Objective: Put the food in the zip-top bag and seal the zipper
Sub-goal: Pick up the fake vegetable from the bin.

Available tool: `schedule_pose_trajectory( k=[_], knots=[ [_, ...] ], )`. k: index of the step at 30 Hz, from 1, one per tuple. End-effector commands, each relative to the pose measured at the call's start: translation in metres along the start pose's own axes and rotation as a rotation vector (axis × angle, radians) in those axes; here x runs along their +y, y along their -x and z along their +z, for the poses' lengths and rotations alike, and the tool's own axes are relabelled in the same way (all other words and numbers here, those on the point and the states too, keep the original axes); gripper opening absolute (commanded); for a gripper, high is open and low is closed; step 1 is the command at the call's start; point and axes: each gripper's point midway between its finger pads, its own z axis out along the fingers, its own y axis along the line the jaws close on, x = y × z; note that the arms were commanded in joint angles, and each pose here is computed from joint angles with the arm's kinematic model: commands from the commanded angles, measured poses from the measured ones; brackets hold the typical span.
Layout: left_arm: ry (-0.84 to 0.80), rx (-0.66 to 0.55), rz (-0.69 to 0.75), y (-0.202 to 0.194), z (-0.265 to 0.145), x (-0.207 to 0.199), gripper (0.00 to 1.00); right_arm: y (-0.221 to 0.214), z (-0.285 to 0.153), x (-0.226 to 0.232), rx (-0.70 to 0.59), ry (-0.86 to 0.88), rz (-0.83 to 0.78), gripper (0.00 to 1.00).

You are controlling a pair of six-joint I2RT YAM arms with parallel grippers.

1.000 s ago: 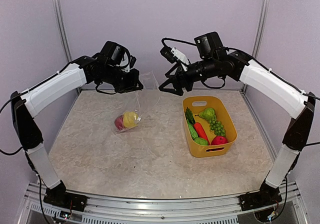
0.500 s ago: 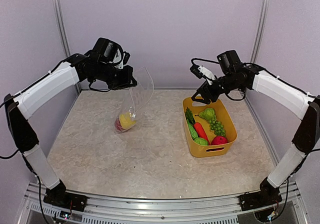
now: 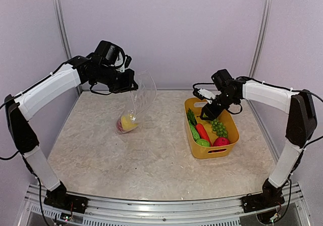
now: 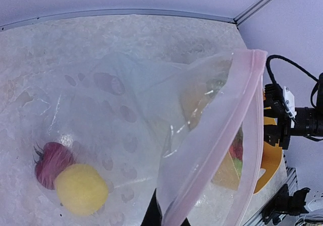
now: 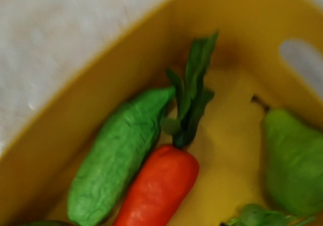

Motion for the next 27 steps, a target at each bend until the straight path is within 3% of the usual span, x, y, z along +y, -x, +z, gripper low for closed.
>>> schedule_pose_trajectory(
  k=[1, 12, 19, 27],
  knots=[
    [-0.004, -0.003, 0.001, -0.003, -0.014, 0.001, 0.0, -0.027, 0.029, -0.005, 0.13, 0.006, 0.048, 0.46],
    [-0.016, 0.004, -0.012, -0.01, -0.014, 0.002, 0.0, -0.038, 0.072, -0.002, 0.226, 0.08, 0.112, 0.46],
    [-0.025, 0.008, -0.026, -0.016, -0.012, 0.003, 0.0, -0.047, 0.093, -0.008, 0.283, 0.07, 0.151, 0.43],
    [-0.032, 0.015, -0.032, -0.018, -0.009, 0.002, 0.0, -0.058, 0.106, -0.012, 0.331, 0.049, 0.18, 0.45]
  ],
)
